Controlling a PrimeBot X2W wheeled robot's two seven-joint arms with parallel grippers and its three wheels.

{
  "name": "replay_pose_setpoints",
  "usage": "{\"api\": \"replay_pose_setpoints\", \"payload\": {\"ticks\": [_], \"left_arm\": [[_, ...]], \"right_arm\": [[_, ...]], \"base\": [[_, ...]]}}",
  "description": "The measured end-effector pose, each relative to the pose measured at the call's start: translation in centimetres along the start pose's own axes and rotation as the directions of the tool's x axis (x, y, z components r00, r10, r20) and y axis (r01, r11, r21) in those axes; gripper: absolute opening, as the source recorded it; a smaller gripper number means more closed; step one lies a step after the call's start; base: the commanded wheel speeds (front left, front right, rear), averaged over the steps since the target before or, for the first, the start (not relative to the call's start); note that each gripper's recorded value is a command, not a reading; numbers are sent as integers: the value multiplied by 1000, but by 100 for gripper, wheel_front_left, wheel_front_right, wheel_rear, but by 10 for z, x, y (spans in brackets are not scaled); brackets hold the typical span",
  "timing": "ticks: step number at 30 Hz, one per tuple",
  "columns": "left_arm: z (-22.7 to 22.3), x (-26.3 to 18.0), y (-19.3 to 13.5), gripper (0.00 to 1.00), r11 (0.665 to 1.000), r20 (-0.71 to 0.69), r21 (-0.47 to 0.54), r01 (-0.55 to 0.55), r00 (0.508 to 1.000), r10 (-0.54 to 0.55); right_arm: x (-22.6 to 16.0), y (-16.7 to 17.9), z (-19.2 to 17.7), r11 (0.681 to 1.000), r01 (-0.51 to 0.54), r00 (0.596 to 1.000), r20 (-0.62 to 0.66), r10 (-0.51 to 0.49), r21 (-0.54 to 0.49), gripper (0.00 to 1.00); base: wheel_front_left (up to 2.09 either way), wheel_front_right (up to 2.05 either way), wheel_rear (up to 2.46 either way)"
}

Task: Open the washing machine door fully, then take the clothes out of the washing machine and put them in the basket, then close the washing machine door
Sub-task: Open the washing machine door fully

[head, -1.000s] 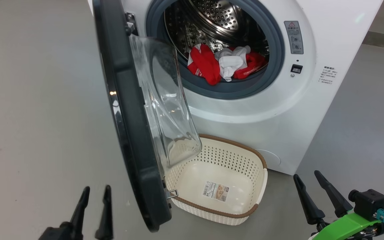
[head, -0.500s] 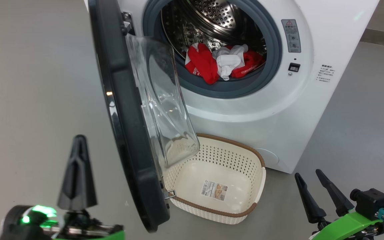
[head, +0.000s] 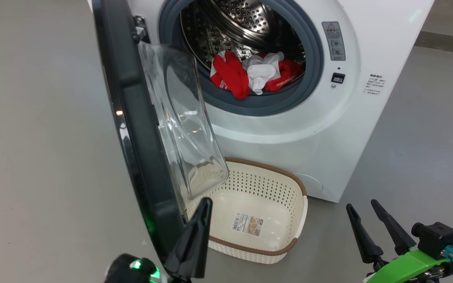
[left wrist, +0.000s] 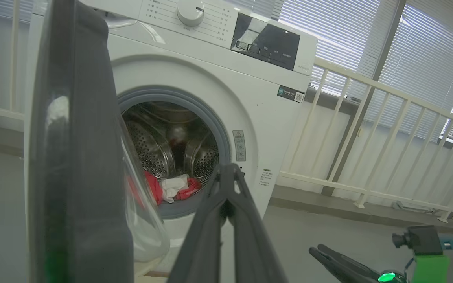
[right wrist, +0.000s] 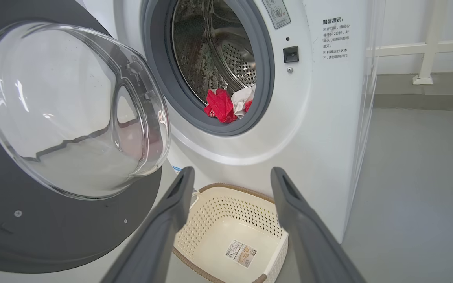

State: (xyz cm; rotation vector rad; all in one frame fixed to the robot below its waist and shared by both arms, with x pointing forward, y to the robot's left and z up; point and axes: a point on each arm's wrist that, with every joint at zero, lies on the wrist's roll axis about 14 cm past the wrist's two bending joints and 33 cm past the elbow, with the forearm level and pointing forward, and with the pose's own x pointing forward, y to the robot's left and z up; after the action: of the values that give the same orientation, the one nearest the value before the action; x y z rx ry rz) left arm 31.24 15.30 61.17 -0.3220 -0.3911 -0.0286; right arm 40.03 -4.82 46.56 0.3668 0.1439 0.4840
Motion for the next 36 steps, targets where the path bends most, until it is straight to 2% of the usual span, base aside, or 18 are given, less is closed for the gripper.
{"api": "replay_pose_setpoints", "payload": {"ticks": [6,10,16,26,32,36], "left_arm": [[-40,-10,6,0,994,-132,-100,-49,991,36],[-59,-17,18,0,990,-193,-103,-95,979,74],[-73,-25,38,0,986,-240,-72,-154,962,133],[-68,-31,68,0,970,-225,-29,-241,947,229],[-54,-47,117,0,931,-189,65,-360,911,365],[-47,-53,137,0,912,-169,115,-393,897,408]], "right_arm": [[-2,-2,1,1000,8,1000,4,-8,1,100],[-2,-2,1,1000,10,1000,4,-10,2,100],[-2,-2,0,1000,8,1000,2,-8,3,100],[2,2,-3,1000,-9,1000,-9,9,-10,100],[5,6,-7,1000,-23,1000,-20,23,-11,100],[7,6,-10,1000,-27,999,-27,27,-8,100]], "base": [[0,0,0],[0,0,0],[0,0,0],[0,0,0],[0,0,0],[0,0,0]]}}
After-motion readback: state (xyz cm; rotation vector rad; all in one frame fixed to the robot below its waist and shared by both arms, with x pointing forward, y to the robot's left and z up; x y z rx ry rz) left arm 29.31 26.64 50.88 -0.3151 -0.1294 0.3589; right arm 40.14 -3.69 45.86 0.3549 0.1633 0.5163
